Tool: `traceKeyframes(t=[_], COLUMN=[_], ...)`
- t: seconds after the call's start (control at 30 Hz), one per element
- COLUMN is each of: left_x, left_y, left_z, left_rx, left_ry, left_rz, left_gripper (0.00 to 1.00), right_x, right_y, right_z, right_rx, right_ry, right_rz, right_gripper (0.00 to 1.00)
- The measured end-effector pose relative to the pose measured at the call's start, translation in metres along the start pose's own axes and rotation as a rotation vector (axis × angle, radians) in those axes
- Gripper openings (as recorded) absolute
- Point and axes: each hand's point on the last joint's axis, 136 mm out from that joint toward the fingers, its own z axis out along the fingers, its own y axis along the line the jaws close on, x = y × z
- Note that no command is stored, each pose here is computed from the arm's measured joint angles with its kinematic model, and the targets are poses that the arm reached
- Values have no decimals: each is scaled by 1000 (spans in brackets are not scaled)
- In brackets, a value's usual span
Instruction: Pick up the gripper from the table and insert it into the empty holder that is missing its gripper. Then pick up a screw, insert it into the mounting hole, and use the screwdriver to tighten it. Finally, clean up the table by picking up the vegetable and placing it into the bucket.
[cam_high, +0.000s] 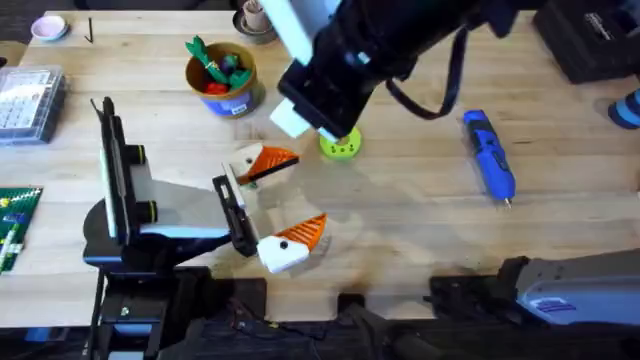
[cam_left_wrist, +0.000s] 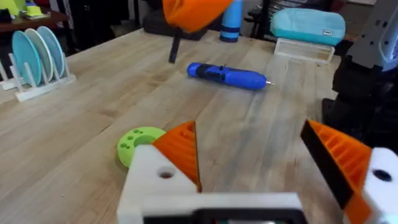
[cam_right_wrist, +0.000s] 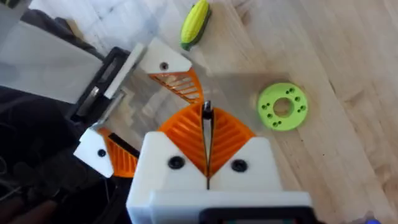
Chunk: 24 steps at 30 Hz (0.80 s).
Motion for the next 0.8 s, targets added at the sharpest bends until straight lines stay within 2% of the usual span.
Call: traceKeyframes(t=[0.27, 0.8], left_x=[0, 0], left_y=[0, 0], left_z=[0, 0], left_rx=[0, 0], left_ry=[0, 0], left_rz=[0, 0], left_gripper=[993, 993], right_x=[-3, -18], right_y=[13, 51], right_z=[15, 36], right_rx=[-28, -87], right_ry=[129, 136], right_rz=[-6, -83], right_gripper=[6, 6])
